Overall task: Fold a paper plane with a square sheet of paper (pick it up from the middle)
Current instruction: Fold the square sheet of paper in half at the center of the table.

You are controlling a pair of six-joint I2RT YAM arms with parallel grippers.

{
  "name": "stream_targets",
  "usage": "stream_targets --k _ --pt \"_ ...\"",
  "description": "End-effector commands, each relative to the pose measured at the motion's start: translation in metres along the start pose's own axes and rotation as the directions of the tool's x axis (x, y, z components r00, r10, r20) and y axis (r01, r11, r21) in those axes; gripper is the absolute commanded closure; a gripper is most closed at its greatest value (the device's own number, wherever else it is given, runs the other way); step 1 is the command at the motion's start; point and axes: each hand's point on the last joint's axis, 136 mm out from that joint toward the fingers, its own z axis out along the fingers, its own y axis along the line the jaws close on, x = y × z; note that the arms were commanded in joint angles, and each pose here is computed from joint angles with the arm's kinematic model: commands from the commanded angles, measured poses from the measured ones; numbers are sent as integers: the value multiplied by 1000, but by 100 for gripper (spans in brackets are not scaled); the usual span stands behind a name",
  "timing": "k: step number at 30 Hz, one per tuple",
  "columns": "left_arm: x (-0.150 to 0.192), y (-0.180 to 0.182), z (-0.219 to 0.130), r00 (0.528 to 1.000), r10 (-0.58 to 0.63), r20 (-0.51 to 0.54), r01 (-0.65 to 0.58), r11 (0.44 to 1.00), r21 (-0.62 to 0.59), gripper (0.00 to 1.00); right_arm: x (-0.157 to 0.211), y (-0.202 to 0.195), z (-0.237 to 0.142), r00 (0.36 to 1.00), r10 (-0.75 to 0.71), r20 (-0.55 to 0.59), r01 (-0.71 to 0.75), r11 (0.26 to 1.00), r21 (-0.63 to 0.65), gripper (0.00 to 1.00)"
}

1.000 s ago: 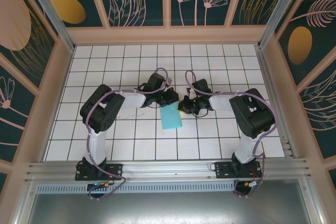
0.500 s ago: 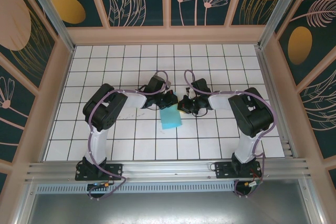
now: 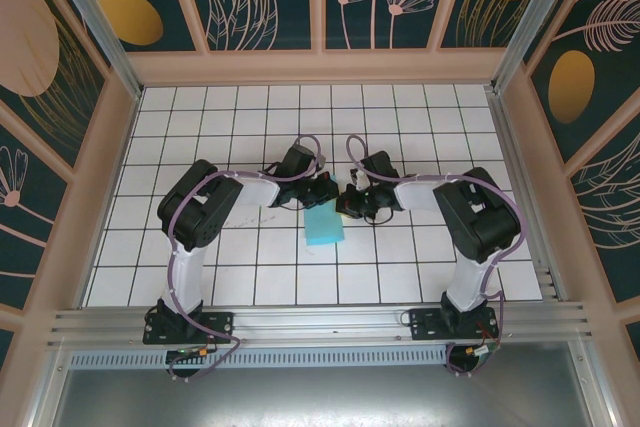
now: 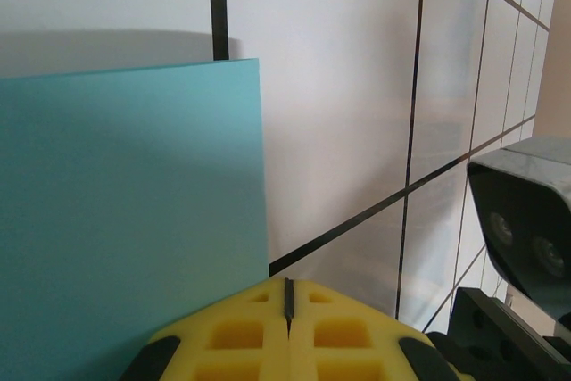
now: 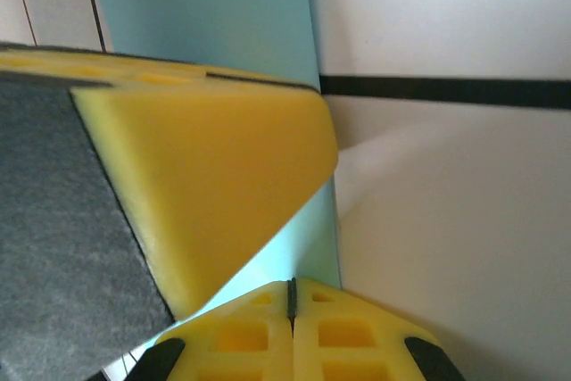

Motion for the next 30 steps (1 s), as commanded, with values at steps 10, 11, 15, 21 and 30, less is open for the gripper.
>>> stream_targets --k 10,11,15,21,30 --pt "27 73 3 994 -104 -16 97 967 -237 100 96 -23 -20 983 31 -181 -17 997 75 100" --pt "26 73 2 994 -104 -13 98 967 -236 100 101 -26 -21 982 37 -185 -22 996 83 100" --pt "23 66 2 996 -91 -9 86 972 -218 100 103 -30 -28 985 42 -169 -26 995 95 100" --pt "9 28 -3 1000 -21 -8 20 993 -118 100 52 15 -46 999 -37 -26 37 999 -14 100" --pt "-16 -34 -30 996 53 77 -53 999 1 100 11 28 -28 998 -56 35 57 998 -34 100"
